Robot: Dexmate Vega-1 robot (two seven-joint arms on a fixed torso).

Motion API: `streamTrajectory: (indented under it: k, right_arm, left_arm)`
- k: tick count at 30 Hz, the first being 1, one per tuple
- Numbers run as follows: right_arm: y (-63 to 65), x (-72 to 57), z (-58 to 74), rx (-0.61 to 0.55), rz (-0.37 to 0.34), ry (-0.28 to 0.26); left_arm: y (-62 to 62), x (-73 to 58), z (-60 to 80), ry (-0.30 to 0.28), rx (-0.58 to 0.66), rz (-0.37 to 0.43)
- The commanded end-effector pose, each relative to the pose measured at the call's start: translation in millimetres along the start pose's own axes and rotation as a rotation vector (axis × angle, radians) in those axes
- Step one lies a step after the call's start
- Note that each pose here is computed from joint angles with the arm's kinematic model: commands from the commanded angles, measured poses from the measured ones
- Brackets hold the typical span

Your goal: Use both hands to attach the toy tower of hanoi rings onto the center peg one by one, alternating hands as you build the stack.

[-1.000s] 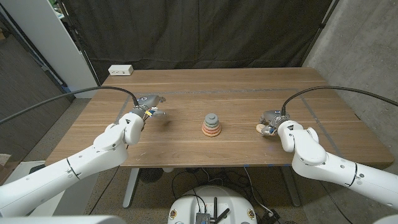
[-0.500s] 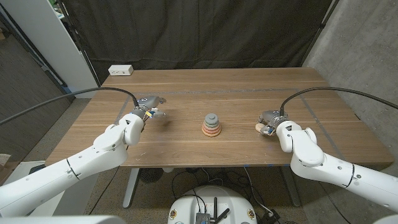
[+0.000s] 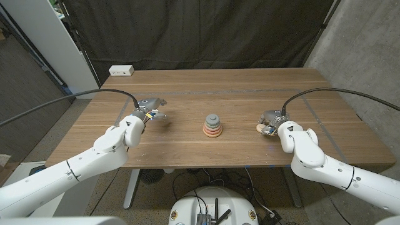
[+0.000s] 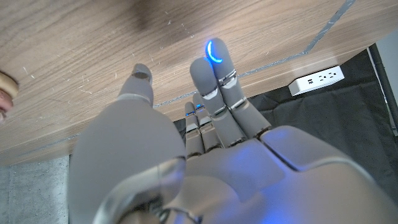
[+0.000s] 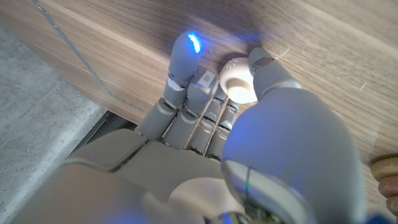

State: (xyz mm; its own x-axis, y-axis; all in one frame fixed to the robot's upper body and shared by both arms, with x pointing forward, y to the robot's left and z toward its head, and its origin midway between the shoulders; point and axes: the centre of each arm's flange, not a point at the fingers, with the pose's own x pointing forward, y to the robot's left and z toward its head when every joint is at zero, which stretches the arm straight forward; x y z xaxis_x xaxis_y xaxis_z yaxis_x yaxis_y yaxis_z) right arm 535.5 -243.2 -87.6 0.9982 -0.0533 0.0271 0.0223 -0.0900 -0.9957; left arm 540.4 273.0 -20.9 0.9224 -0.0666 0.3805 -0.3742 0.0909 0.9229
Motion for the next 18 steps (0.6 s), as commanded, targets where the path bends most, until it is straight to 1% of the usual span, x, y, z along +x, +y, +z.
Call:
streamTrajectory:
  k: [1,8,9,18]
  right_arm:
    - [2.1,-0.5,-2.3,0.02,-0.009,-0.003]
    - [-3.0,-4.9,-2.5,0.025,-0.03,-0.012]
    - [-4.2,-5.8,-2.1,0.024,-0.035,-0.015]
    - [-16.1,-12.7,1.3,0.029,-0.064,-0.04]
  left_arm:
    - [3.2,-0.4,0.7,-0.002,0.0,0.009]
    - [4.9,-0.4,1.1,-0.003,-0.001,0.013]
    - [5.1,-0.5,1.0,-0.011,0.001,0.014]
    - [5.6,-2.0,-1.4,-0.012,0.0,0.013]
